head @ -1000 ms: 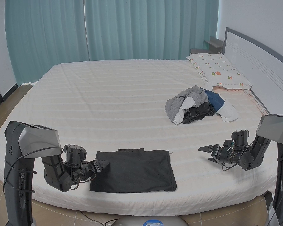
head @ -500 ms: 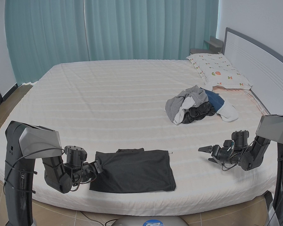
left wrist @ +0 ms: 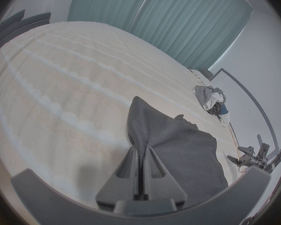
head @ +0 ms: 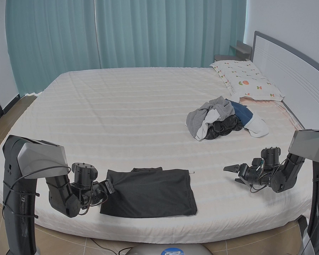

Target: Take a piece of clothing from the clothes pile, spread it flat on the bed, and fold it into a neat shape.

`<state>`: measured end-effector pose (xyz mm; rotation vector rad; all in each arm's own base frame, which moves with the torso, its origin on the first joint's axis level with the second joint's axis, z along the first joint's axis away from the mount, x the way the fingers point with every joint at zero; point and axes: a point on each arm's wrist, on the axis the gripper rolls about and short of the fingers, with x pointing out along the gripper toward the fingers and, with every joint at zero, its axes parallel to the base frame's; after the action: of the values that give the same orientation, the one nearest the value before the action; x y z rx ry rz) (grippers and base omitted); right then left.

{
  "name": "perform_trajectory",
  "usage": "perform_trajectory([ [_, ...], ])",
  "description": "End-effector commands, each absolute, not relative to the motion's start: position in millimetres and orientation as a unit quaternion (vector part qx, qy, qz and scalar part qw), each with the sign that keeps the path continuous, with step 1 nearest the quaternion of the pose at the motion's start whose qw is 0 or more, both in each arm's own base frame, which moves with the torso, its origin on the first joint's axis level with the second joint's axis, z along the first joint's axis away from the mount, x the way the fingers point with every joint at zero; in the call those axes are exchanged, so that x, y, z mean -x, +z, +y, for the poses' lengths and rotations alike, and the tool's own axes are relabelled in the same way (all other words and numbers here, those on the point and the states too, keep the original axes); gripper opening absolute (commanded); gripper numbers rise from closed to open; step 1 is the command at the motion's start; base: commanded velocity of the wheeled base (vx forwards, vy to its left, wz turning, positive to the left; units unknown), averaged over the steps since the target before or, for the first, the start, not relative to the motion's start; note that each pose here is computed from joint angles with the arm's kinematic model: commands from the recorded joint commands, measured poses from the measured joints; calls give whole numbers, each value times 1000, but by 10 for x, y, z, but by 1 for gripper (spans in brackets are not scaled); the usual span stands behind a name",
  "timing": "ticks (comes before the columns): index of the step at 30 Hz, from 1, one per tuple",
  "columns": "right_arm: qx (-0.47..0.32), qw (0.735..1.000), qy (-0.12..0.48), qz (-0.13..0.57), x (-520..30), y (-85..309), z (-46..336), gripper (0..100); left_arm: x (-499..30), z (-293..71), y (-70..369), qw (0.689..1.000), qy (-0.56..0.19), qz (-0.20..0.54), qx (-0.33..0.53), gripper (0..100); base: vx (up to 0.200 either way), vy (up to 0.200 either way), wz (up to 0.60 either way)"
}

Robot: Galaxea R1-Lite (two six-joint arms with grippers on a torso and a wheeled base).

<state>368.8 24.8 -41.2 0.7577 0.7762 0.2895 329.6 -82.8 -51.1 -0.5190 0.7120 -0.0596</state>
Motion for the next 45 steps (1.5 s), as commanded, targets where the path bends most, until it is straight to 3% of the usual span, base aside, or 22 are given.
perform_trajectory([
  [1,-359,846,139,369,-3688,-415,253,100,-3294,-838,-491,905,-29,342,251,0,0,0,0],
  [6,-359,846,137,368,-3688,-415,247,100,-3289,-831,-489,905,-28,343,251,0,0,0,0],
  [45,-352,849,140,369,-3683,-429,253,100,-3271,-749,-515,904,-9,345,252,0,0,200,0],
])
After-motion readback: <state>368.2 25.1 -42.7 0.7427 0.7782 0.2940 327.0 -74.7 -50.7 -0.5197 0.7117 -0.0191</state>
